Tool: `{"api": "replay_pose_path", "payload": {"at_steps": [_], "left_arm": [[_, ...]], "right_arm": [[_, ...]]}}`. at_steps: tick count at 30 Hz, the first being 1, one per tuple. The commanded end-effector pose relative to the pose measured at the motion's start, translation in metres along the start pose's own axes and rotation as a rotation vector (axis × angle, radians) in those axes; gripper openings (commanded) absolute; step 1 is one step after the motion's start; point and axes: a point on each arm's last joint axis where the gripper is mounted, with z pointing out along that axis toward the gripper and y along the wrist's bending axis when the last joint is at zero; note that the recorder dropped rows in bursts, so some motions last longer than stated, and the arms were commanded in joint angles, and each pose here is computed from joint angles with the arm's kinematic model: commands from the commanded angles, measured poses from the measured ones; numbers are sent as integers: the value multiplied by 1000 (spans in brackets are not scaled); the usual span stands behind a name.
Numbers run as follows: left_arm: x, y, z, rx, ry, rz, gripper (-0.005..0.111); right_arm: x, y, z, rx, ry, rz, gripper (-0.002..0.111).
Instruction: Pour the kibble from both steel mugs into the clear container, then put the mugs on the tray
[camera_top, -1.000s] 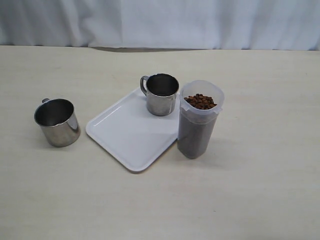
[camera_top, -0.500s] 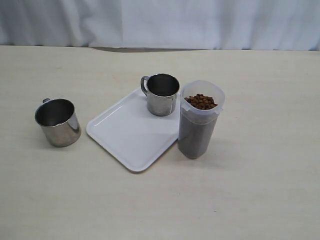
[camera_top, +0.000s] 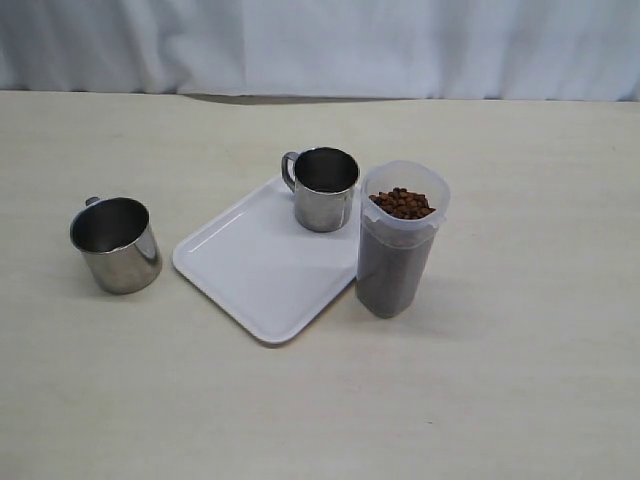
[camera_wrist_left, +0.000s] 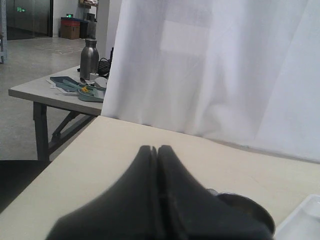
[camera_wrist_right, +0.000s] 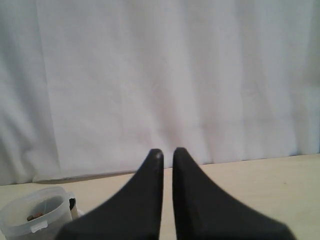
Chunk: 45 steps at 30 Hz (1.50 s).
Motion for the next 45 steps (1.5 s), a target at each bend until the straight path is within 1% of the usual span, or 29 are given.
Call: {"api": "replay_pose_path", "payload": {"at_steps": [1, 15, 17, 19, 21, 24, 30, 34, 35, 37, 38, 40, 41, 43, 45], "left_arm": [[0, 0, 0, 0, -3, -1, 0], [0, 0, 0, 0, -3, -1, 0], [0, -1, 0, 8, -12, 21, 0], [-4, -6, 0, 60, -54, 96, 0], [-7, -13, -1, 134, -100, 159, 0], [-11, -23, -4, 244, -152, 171, 0], [-14, -31, -7, 329, -192, 182, 0], [-14, -31, -7, 328, -193, 189, 0], [-14, -31, -7, 328, -194, 203, 0], [-13, -31, -7, 325, -197, 268, 0], [-13, -31, -7, 328, -198, 268, 0], [-14, -31, -7, 335, -199, 216, 0], [-14, -31, -7, 327, -196, 209, 0], [-12, -26, -5, 273, -170, 199, 0], [-8, -23, 1, 234, -101, 194, 0]], "right_arm": [[2, 0, 0, -1, 6, -10, 5], [2, 0, 0, -1, 6, -10, 5], [2, 0, 0, -1, 6, -10, 5], [2, 0, 0, -1, 6, -10, 5], [2, 0, 0, -1, 6, -10, 5], [2, 0, 0, -1, 6, -10, 5], [2, 0, 0, -1, 6, -10, 5], [2, 0, 0, -1, 6, -10, 5], [2, 0, 0, -1, 6, -10, 5], [2, 0, 0, -1, 6, -10, 5], [2, 0, 0, -1, 6, -10, 5], [2, 0, 0, -1, 6, -10, 5], [2, 0, 0, -1, 6, -10, 5], [2, 0, 0, -1, 6, -10, 5], [2, 0, 0, -1, 6, -10, 5]]}}
